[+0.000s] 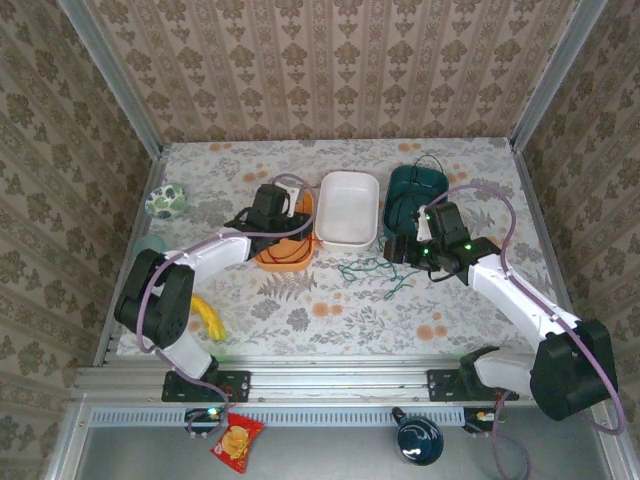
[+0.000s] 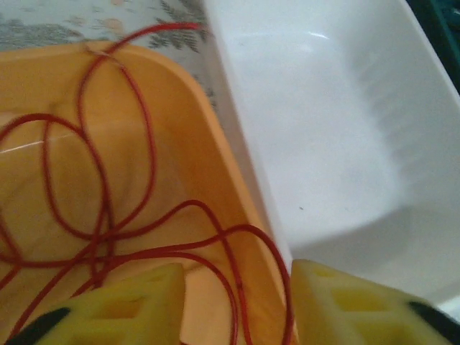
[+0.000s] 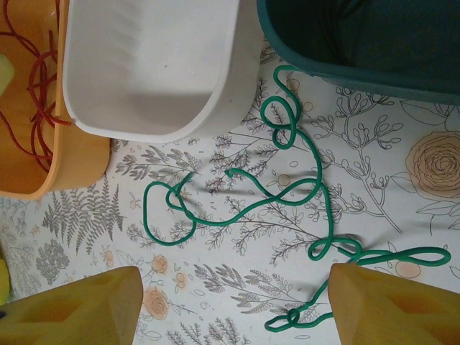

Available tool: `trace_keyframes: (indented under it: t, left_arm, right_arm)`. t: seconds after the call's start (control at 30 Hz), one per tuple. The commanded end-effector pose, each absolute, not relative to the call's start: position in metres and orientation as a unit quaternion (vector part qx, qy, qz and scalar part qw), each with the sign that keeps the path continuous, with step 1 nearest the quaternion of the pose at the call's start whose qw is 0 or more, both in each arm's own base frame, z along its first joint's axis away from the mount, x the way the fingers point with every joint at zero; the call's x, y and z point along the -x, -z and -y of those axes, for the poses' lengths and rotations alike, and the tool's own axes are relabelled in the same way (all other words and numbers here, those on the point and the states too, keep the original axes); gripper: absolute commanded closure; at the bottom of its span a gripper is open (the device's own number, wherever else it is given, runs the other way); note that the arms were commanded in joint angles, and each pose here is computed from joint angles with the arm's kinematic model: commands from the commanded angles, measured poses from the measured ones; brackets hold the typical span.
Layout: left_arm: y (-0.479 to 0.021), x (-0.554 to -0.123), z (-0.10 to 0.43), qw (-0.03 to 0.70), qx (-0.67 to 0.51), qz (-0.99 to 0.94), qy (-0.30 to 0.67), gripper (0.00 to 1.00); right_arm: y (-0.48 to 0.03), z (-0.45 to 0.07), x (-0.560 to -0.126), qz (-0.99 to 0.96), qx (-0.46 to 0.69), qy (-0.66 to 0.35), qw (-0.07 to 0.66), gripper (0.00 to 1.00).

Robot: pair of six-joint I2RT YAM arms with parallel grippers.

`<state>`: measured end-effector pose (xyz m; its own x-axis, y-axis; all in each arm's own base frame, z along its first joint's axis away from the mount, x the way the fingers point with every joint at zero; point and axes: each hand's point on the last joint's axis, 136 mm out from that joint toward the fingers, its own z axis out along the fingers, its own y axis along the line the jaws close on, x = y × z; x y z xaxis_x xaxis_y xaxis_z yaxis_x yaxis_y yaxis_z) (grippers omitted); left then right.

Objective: Untangle the cables

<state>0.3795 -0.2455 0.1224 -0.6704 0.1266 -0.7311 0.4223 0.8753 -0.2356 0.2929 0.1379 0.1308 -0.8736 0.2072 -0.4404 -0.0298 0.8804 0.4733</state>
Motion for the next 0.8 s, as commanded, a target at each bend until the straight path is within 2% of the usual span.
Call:
trace_keyframes:
  t: [0.0, 0.03, 0.1, 0.2, 0.33, 0.43, 0.77]
  left_arm:
    - [-0.162, -0.383, 0.225, 0.438, -0.152, -0.875, 0.137, 0.36]
    - [-0.172, -0.380, 0.225, 0.450, -0.163, -0.869, 0.123, 0.31]
    - [-0.187, -0.369, 0.232, 0.465, -0.205, -0.855, 0.101, 0.26]
    - [-0.190, -0.340, 0.260, 0.440, -0.289, -0.841, 0.122, 0.25]
    - [-0.170, -0.290, 0.301, 0.369, -0.367, -0.829, 0.206, 0.27]
    - [-0.153, -0.262, 0.328, 0.344, -0.412, -0.810, 0.237, 0.27]
    - [-0.124, -0.249, 0.385, 0.337, -0.458, -0.787, 0.238, 0.28]
  right_arm:
    - [-0.139, -0.137, -0.295, -0.938, -0.035, -0.231, 0.256, 0.31]
    - [-0.138, -0.138, -0.295, -0.938, -0.034, -0.232, 0.255, 0.31]
    - [-0.136, -0.138, -0.296, -0.939, -0.037, -0.232, 0.253, 0.31]
    - [-0.132, -0.141, -0.297, -0.939, -0.039, -0.237, 0.247, 0.31]
    - [-0.119, -0.147, -0.293, -0.946, -0.035, -0.239, 0.216, 0.31]
    - [-0.105, -0.143, -0.292, -0.956, -0.049, -0.216, 0.192, 0.31]
    - [-0.092, -0.110, -0.286, -0.970, -0.085, -0.126, 0.188, 0.32]
